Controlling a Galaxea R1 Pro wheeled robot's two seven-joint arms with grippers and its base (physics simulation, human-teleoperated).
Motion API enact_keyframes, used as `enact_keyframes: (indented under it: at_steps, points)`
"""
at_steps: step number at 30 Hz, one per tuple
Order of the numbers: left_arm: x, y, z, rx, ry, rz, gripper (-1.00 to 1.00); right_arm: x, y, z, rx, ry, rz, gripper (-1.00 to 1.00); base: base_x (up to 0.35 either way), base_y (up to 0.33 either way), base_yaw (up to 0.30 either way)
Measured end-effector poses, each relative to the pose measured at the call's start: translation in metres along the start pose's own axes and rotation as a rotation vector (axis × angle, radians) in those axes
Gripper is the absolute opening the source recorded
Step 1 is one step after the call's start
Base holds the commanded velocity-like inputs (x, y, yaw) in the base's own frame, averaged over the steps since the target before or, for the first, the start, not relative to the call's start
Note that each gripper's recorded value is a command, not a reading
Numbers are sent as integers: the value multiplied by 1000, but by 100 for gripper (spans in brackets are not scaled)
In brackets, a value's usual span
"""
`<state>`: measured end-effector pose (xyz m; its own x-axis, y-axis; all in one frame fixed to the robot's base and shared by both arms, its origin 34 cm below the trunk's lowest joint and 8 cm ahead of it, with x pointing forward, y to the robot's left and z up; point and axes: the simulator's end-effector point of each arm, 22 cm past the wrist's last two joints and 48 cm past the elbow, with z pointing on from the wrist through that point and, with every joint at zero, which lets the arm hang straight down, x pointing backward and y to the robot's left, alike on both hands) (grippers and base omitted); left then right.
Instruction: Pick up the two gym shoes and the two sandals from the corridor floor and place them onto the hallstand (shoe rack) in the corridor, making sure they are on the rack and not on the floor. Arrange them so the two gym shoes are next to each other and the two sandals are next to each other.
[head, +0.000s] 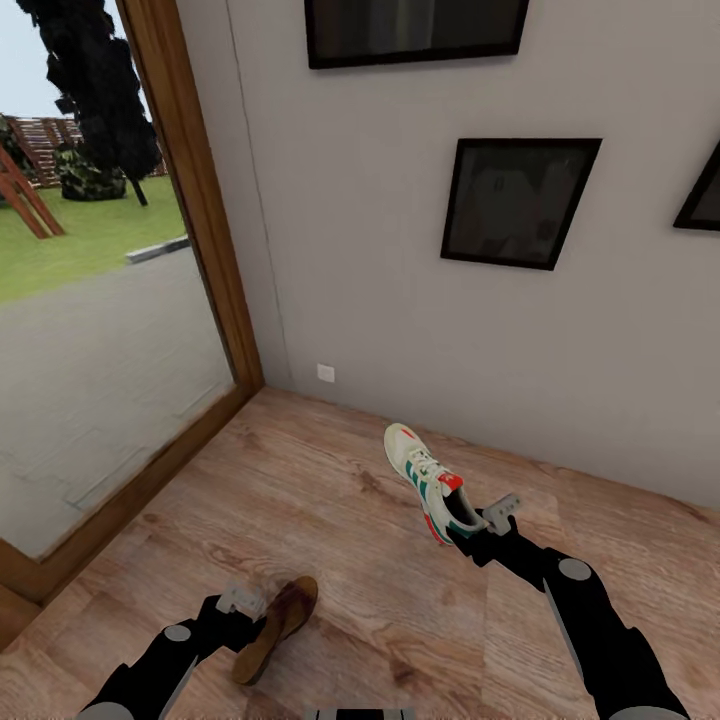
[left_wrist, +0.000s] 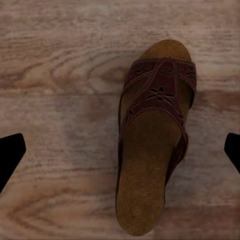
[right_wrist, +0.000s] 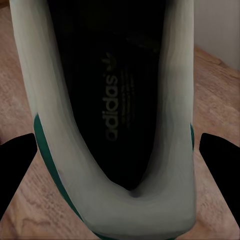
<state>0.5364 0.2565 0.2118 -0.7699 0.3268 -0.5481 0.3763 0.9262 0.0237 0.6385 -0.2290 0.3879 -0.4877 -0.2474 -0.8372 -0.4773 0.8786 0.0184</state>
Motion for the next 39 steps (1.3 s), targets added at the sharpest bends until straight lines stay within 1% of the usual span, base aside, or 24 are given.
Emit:
enact_keyframes:
  at_steps: [3,6,9,26,32,39]
  points:
    - [3,-1,3,3,-1,1,100,7,0,3,-3,11,5,-100,0,0,-6]
    - [4,-4,6,9,-17,6,100,13,1,6,-6,21,10,-100,0,0,-3]
    - [1,-6,10,12,-46,14,100,22,2,9,-10,36,16,-100,0,0,0]
    - [44,-17,31,39,25,-4,100,75,9,26,-34,120,55,-100,0,0,0]
    - [55,-20,37,45,29,-9,100,94,12,32,-42,149,69,-100,0,0,0]
    - [74,-24,44,55,58,-19,100,116,16,37,-53,184,84,-100,0,0,0]
